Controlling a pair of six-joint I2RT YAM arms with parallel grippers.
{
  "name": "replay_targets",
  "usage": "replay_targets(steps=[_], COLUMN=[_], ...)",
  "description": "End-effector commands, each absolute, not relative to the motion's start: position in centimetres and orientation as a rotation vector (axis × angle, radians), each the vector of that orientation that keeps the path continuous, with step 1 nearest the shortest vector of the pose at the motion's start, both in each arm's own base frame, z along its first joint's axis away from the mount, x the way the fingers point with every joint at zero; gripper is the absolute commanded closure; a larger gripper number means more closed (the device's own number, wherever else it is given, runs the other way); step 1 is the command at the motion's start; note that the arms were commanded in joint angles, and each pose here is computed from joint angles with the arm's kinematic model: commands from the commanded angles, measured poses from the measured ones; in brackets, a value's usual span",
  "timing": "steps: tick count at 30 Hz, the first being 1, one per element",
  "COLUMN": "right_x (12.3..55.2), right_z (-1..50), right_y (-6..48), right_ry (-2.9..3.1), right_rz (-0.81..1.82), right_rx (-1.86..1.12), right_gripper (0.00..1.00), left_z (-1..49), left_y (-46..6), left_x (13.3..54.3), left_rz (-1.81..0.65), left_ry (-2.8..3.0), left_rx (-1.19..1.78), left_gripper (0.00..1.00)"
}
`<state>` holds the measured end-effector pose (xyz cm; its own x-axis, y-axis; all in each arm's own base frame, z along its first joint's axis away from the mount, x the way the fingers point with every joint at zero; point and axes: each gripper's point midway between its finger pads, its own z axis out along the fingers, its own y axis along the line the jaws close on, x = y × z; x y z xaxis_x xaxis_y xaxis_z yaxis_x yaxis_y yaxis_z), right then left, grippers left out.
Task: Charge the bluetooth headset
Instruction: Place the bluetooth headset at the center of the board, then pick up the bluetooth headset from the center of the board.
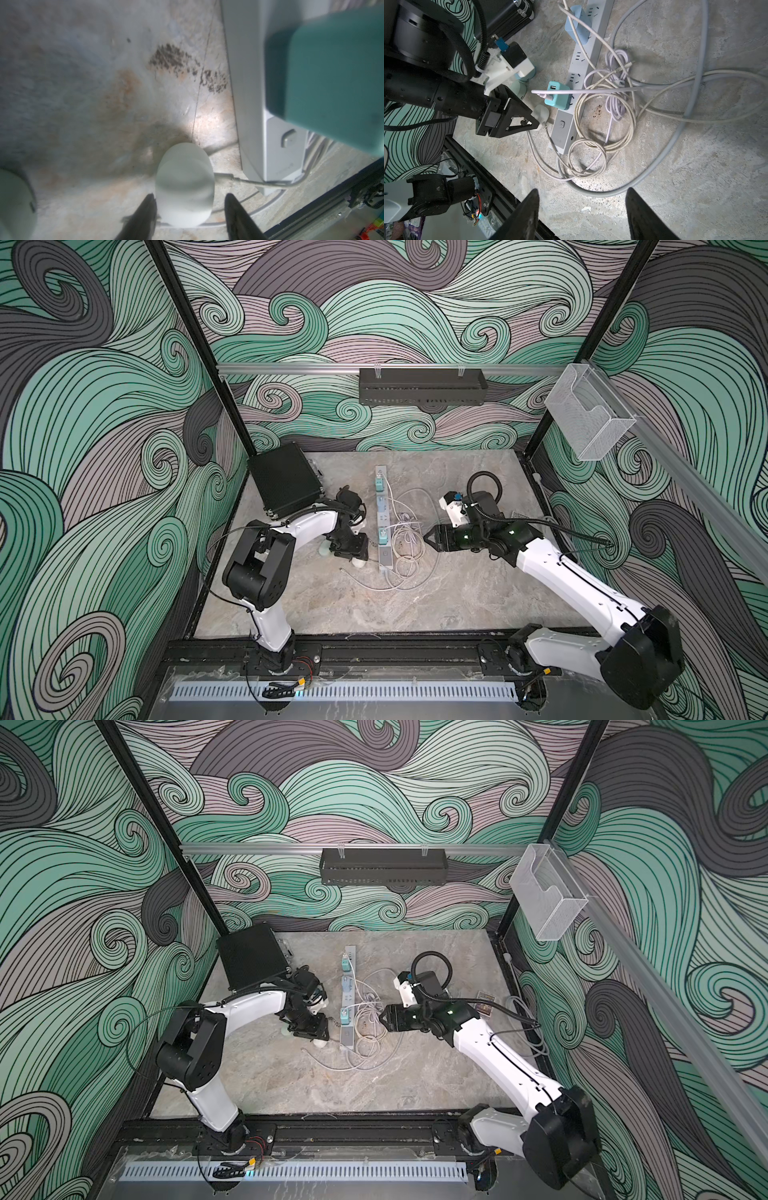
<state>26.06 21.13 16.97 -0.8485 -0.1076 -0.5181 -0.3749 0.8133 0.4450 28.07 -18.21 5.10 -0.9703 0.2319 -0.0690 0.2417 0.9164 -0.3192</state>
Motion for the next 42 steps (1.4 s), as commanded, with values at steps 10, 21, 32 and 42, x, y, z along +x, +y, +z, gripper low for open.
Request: replay_targets(steps=[10,21,32,42], right_x=[24.2,22.7,21.5,21.7], right_z=[17.0,17.0,15.7,15.8], right_y=[21.6,23.4,25.6,25.7], right_ry=[2.496,2.521,2.664,2.661], right_rz=[0.819,0.947,1.225,1.219], right_rx=[-0.505,-0.591,-0.41,-0.406], right_gripper=[0.35,0.38,0.42,0.42], left_z=[11.8,7.9,5.7,3.7], left_y=[-8.9,-5.8,-7.1,-7.8], left_x=[27.0,29.1,31.4,32.3], left_rz=[-0.216,-0.041,-0.105,-0.154], left_ry=[2.861,2.987,2.925,2.935], left_rx=[0.353,0.321,0.38,0.377], left_gripper=[0.38,0.4,0.45,0.45])
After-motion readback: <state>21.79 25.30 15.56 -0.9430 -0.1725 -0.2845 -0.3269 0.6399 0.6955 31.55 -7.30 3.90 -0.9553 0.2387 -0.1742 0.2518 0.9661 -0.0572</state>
